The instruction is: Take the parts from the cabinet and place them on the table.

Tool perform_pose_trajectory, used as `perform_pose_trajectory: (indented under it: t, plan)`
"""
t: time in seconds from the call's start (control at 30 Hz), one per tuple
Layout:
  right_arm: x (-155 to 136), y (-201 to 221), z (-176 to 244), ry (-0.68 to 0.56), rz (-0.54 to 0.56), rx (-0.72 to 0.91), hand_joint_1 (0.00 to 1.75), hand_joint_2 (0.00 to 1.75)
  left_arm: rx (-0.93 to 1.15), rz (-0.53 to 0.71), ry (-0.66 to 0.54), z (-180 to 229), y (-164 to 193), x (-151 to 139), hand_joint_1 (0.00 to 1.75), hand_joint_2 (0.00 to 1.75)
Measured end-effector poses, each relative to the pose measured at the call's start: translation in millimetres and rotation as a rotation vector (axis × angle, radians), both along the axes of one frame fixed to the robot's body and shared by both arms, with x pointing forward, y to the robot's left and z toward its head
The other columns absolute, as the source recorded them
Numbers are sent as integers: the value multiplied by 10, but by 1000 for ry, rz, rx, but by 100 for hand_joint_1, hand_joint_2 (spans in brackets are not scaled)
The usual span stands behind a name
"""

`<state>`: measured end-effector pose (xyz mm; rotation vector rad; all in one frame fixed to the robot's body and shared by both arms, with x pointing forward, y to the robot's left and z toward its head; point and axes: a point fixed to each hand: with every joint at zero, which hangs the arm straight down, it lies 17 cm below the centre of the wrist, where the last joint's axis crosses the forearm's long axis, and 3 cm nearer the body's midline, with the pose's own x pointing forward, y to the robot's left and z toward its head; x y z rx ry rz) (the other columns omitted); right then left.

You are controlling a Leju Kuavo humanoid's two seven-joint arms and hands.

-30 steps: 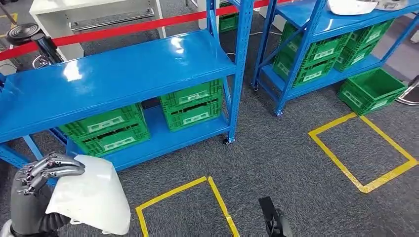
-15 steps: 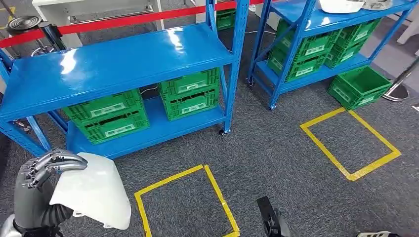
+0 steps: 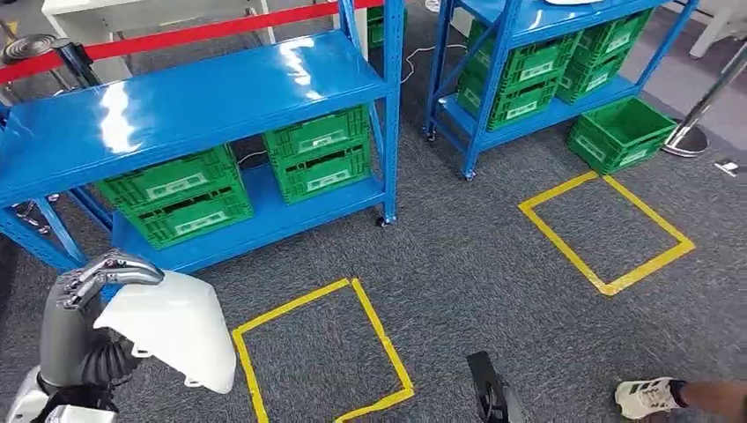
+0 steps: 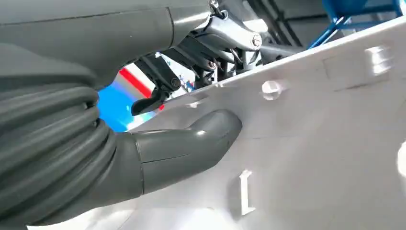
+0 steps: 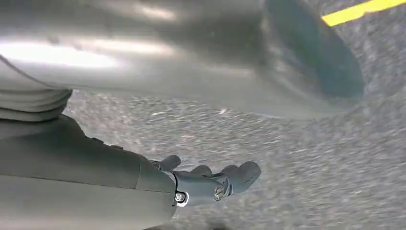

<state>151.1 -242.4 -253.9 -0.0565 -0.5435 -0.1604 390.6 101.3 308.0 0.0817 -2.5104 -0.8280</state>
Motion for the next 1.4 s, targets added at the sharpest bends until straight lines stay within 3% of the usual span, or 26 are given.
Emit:
perform_pose_trajectory:
  t: [0.27, 0.57, 0.83, 1.07, 1.23, 1.4]
  plan:
    - [-96, 41, -34, 28, 76, -15, 0, 0, -11, 35, 1, -56, 0, 18, 175, 175]
    - [-54, 30, -34, 33, 121, -38, 0, 0, 55, 85, 94, -321, 72, 101, 175, 175]
    - [-150, 105, -75, 78, 232, -54, 0, 0, 33, 104, 161, -444, 214, 149, 175, 175]
    - [-265, 120, -111, 118, 260, -56, 0, 0, -10, 118, 94, -352, 265, 23, 175, 175]
    - [-394, 121, -142, 146, 275, -63, 0, 0, -53, 122, -28, -126, 248, -143, 175, 175]
    - [-408, 66, -160, 170, 312, -110, 0, 0, -78, 120, -35, -113, 271, -213, 175, 175]
